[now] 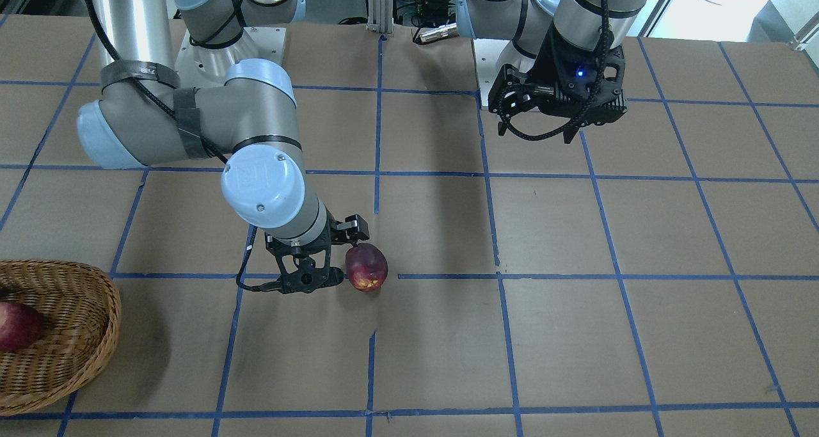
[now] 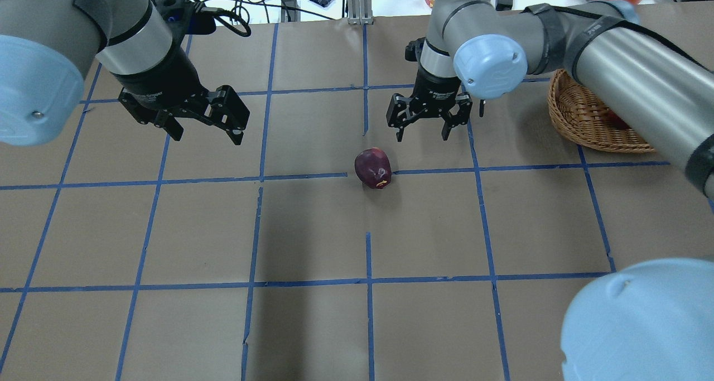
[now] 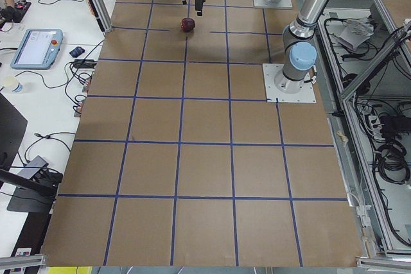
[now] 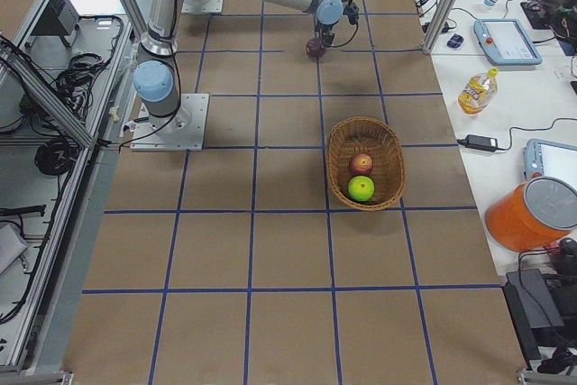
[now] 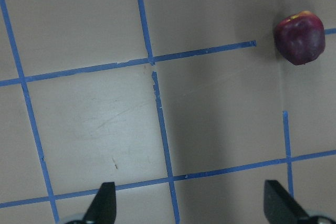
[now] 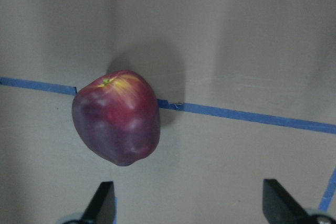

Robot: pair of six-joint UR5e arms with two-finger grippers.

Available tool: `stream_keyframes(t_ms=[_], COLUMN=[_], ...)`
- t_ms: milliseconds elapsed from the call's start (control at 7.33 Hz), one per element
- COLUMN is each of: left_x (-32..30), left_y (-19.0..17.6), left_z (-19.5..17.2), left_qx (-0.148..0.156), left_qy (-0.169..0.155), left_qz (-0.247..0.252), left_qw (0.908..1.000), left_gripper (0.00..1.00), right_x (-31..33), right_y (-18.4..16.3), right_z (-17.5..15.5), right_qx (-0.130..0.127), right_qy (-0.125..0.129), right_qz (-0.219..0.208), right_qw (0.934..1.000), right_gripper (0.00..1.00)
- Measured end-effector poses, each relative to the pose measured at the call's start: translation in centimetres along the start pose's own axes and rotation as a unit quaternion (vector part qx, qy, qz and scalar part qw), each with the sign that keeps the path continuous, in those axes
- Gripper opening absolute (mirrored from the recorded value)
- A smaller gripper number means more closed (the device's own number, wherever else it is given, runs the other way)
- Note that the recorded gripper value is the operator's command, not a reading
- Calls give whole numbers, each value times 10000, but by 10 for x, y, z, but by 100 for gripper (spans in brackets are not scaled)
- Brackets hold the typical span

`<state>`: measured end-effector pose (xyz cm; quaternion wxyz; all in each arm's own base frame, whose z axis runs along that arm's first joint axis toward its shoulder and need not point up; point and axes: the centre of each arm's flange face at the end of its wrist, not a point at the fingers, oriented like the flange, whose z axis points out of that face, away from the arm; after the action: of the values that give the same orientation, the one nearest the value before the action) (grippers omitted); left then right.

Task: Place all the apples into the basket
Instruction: 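Lower the right gripper onto the center red apple and grasp it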

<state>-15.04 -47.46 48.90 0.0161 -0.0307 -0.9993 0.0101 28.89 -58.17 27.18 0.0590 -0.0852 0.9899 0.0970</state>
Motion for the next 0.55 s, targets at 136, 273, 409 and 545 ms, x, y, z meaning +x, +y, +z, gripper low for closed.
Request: stream_keyframes(t_ms=[136,273,409,545], left_x=[-2,-3,-4,-4], left_y=[-2,-4,-5,-5], left_z=[-3,-4,-4,-4], left_qx=[88,135,151,151], left_qy=[-3,-4,-6,-11], left_qz=[-225,-329,-369,-375], left_qw=[9997,9994,9992,9992], left_gripper=[100,100,100,100], right_x=[-17,-30,-37,-39], right_y=[-8,-17,-22,-24], right_z=[14,28,38,46], right_qx=[185,399,504,510], right_qy=[13,18,18,23], right_qz=[-177,-323,-397,-418], right_qw=[9997,9987,9979,9978], right_gripper=[100,100,100,100])
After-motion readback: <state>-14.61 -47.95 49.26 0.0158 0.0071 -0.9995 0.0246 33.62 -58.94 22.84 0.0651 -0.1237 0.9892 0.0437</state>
